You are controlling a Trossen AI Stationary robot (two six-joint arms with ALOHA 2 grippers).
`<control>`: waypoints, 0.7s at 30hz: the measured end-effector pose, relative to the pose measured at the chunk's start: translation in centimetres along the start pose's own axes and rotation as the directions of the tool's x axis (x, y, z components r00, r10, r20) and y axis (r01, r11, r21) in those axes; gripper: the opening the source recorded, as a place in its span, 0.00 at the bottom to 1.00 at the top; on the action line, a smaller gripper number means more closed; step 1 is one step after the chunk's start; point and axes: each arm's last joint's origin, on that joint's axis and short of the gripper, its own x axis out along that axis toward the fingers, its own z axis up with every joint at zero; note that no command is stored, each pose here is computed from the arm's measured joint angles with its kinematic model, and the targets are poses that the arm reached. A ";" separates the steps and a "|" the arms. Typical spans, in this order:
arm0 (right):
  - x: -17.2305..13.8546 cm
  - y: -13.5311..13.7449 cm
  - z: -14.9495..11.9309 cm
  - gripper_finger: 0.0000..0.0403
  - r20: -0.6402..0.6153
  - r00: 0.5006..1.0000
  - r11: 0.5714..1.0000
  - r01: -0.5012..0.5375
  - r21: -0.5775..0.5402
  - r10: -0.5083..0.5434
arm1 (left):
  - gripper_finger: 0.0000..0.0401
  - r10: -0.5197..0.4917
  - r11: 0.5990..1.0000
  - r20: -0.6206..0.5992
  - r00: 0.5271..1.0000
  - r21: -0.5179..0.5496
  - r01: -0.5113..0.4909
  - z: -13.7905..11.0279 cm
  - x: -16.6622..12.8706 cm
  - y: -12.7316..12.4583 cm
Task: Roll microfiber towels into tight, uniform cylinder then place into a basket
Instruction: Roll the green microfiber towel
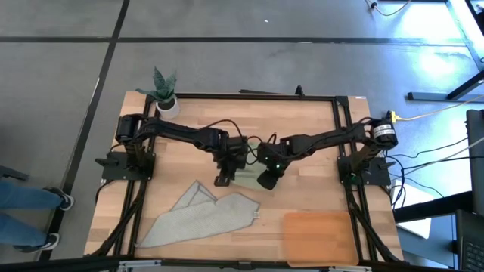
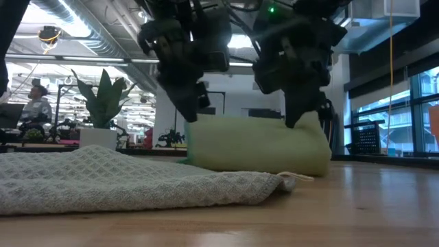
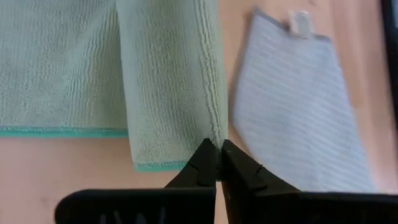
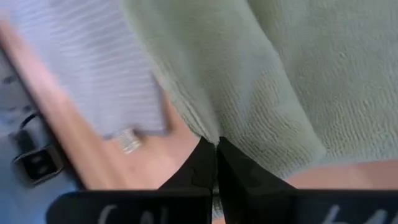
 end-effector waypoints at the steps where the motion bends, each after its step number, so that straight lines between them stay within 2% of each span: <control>1: 0.1 0.3 -0.1 0.02 -0.001 1.000 1.000 -0.023 -0.019 0.023 | 0.00 -0.020 1.000 -0.012 1.000 -0.003 0.020 -0.1 0.0 -0.1; 7: 0.6 2.4 -0.6 0.02 -0.012 0.987 0.983 -0.158 -0.092 0.158 | 0.00 -0.170 0.985 -0.072 0.983 -0.031 0.169 -0.8 0.1 -1.1; 10: 0.9 3.3 -1.2 0.02 -0.009 0.984 0.980 -0.179 -0.089 0.179 | 0.00 -0.225 0.974 -0.089 0.970 -0.003 0.226 -0.8 0.5 -2.1; 16: 1.5 3.7 -2.1 0.02 0.077 0.995 0.998 -0.061 0.021 0.059 | 0.00 -0.128 0.987 -0.066 0.990 0.085 0.133 -0.4 1.3 -3.3; 21: 1.6 3.5 -2.6 0.02 0.102 0.994 0.993 0.015 0.116 -0.027 | 0.00 -0.080 0.991 -0.038 0.996 0.106 0.083 -0.1 1.2 -3.3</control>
